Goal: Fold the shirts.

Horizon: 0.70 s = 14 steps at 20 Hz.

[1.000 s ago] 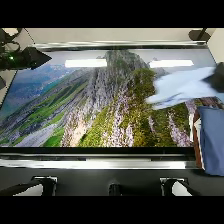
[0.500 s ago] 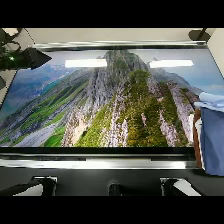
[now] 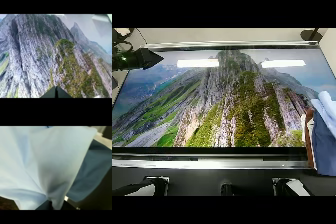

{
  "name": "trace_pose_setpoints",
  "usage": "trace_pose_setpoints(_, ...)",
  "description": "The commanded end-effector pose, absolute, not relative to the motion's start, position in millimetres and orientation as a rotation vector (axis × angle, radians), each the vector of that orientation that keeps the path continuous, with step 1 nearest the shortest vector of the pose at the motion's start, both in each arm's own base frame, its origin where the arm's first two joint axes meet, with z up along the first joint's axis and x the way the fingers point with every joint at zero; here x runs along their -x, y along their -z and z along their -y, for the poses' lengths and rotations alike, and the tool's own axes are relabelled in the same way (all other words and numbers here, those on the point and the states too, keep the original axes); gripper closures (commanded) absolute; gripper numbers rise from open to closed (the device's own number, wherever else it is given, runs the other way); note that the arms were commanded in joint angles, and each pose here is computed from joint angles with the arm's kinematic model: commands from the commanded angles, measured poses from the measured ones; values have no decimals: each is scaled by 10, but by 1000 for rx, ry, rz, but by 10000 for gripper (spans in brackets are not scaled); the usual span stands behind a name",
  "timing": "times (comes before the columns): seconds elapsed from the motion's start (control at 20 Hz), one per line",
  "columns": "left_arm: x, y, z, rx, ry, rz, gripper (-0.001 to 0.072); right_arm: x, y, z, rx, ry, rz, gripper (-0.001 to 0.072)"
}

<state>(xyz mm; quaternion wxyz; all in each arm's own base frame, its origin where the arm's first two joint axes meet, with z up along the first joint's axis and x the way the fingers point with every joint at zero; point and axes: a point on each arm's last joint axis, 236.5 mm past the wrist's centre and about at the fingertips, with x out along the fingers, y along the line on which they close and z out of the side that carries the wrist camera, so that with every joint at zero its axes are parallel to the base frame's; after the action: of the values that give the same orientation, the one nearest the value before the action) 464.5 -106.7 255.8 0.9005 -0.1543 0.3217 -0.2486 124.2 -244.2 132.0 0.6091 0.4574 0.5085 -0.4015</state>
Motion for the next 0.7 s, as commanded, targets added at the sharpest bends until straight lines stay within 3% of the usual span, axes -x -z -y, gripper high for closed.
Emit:
trace_pose_setpoints(0.0, -4576, -2503, 1100, 314, 532, -701, 664, -563, -686, 2179, -1070, 1085, -1455, 667)
trace_pose_setpoints(0.15, -4549, -2482, 1111, 312, 538, -715, 664, -468, -405, 2195, -1043, 1111, -1486, 666)
trace_pose_setpoints(0.2, -4549, -2482, 1111, 316, 537, -716, 665, -491, -393, 2252, -1028, 1116, -1462, 621)
trace_pose_setpoints(0.3, -4534, -2481, 1164, 312, 548, -719, 665, -626, -407, 2421, -970, 1088, -1386, 1)
trace_pose_setpoints(0.4, -4506, -2488, 1269, 301, 570, -721, 664, -1104, -632, 2623, -919, 957, -1193, 23)
trace_pose_setpoints(0.5, -4507, -2567, 1314, 253, 585, -691, 666, -1788, -1314, 2947, -805, 815, -862, 41)
trace_pose_setpoints(0.6, -4656, -2661, 1076, 98, 448, -636, 668, -2487, -2240, 2961, -613, 622, -578, 69)
trace_pose_setpoints(0.65, -4765, -2657, 809, 11, 299, -625, 668, -2803, -2615, 2806, -512, 539, -501, 121)
